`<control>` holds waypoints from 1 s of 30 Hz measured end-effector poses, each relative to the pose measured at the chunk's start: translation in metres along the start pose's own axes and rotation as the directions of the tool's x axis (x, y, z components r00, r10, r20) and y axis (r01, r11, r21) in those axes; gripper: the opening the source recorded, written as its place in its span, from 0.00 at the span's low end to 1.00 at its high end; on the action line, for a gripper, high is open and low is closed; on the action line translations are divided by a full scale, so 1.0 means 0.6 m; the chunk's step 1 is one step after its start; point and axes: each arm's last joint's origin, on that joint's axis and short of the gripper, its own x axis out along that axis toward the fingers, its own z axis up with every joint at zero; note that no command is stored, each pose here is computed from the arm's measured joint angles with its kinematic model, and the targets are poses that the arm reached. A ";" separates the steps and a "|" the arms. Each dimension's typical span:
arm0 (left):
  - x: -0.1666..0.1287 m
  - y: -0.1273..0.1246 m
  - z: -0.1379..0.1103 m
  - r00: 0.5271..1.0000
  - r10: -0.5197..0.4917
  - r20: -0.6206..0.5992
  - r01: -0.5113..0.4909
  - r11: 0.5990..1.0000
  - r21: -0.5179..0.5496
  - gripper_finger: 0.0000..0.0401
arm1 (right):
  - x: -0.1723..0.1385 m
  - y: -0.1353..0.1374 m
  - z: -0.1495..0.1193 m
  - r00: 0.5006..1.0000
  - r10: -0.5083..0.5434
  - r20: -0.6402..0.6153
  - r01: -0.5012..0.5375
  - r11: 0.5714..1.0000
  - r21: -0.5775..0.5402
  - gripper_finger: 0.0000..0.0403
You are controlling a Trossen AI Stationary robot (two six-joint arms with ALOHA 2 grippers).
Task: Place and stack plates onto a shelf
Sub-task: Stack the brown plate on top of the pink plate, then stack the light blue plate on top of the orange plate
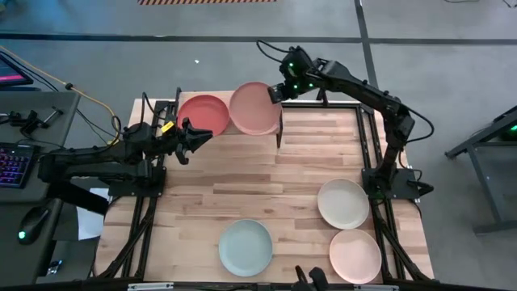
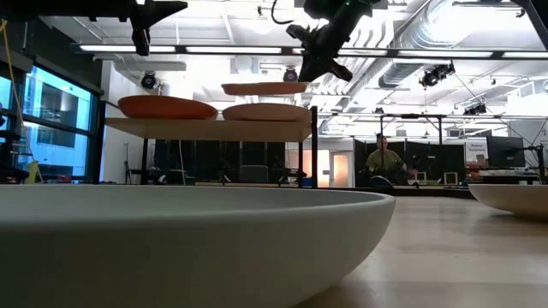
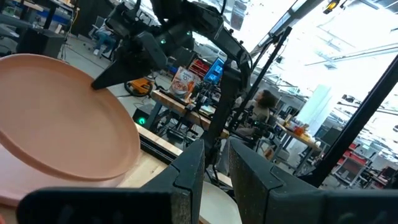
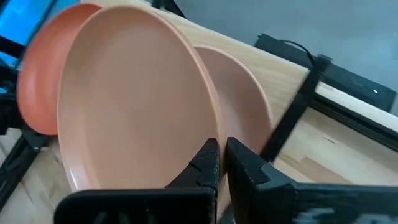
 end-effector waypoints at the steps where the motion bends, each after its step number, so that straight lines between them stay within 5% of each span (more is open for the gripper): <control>1: 0.000 0.000 0.000 1.000 0.000 0.000 0.000 1.000 0.000 0.16 | 0.000 -0.002 -0.001 1.000 -0.007 -0.008 0.007 1.000 0.003 0.00; 12: 0.000 0.000 0.000 1.000 0.000 0.000 0.000 1.000 0.000 0.16 | 0.011 -0.013 0.000 0.998 -0.052 -0.026 0.052 0.998 0.019 0.02; 22: 0.000 0.000 0.000 1.000 0.001 -0.001 -0.001 1.000 -0.001 0.16 | 0.032 -0.015 0.004 0.998 -0.063 -0.013 0.064 0.997 0.036 0.22; 30: 0.000 0.000 0.000 1.000 0.001 -0.001 -0.001 1.000 0.000 0.16 | 0.013 -0.020 -0.002 0.997 -0.066 -0.050 0.062 0.994 -0.089 0.32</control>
